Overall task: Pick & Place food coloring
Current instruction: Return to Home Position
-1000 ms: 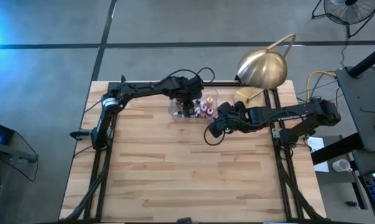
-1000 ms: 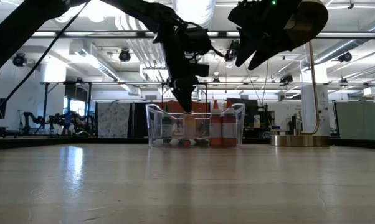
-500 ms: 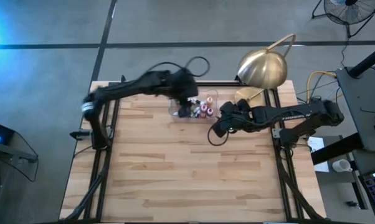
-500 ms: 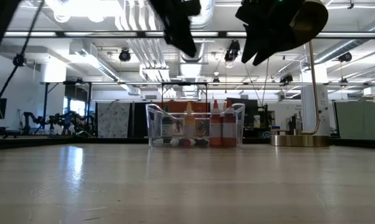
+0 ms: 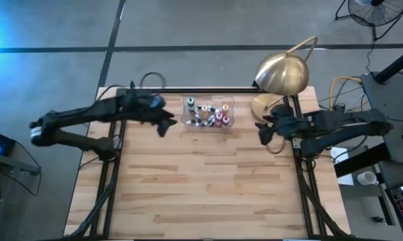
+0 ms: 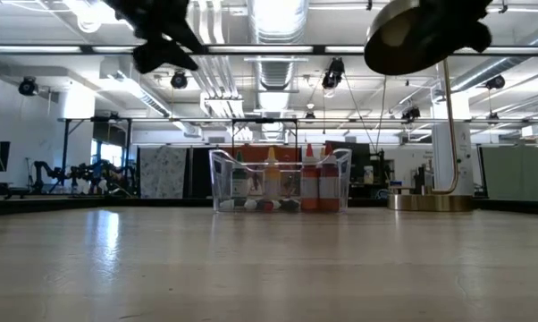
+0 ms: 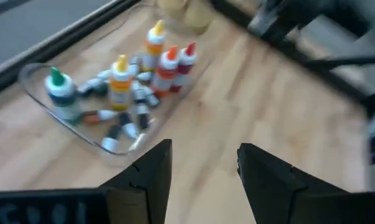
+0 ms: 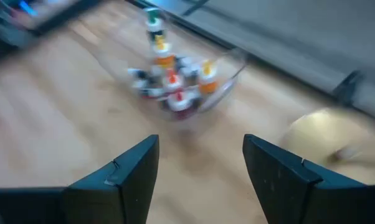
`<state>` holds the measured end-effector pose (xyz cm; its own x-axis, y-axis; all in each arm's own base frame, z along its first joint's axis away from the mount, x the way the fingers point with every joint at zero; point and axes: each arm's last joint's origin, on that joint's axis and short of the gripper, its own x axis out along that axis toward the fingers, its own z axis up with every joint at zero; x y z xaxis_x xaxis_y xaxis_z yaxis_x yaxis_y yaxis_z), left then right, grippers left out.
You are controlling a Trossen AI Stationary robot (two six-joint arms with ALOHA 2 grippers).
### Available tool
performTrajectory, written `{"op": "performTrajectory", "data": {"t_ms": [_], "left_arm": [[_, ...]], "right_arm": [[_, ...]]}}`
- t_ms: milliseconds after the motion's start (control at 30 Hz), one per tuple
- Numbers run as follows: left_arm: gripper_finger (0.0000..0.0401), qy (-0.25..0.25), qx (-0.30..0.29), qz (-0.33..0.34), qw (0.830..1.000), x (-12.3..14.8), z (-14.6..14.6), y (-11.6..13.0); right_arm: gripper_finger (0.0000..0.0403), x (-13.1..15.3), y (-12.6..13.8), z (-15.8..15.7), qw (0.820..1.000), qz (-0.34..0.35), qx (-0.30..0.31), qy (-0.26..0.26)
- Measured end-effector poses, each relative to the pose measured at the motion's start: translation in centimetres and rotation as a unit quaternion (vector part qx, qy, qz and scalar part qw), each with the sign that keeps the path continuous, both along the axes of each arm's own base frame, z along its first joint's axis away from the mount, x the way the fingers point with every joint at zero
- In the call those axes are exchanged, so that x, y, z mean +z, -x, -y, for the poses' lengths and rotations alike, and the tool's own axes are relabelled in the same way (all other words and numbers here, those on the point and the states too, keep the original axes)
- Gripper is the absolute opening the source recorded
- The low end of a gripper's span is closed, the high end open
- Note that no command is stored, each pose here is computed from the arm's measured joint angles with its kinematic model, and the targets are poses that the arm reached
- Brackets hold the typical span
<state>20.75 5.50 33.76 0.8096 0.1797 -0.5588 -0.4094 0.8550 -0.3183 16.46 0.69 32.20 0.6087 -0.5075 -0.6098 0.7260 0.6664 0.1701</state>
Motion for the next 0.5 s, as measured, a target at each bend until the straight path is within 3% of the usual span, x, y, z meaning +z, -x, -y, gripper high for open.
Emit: {"op": "performTrajectory", "data": {"t_ms": [67, 200, 333, 500], "left_arm": [[0.0156, 0.013, -0.01, 0.045, 0.999, -0.6, 0.8, 1.5], [0.0156, 0.022, -0.082, 0.139, 0.987, -2.5, 2.1, 3.6], [0.0156, 0.036, -0.152, 0.236, 0.959, -4.0, 3.1, 5.6], [0.0156, 0.025, -0.168, 0.323, 0.931, -5.8, 3.6, 7.5]], "right_arm": [[0.0224, 0.4, 1.2, 0.1, 0.999, 0.036, 0.011, -0.017], [0.0224, 0.2, 2.8, 0.1, 0.987, 0.117, 0.109, 0.026], [0.0224, -1.5, 4.8, -0.2, 0.942, 0.255, 0.218, 0.03], [0.0224, -4.2, 6.8, -0.2, 0.884, 0.371, 0.273, 0.076]]}}
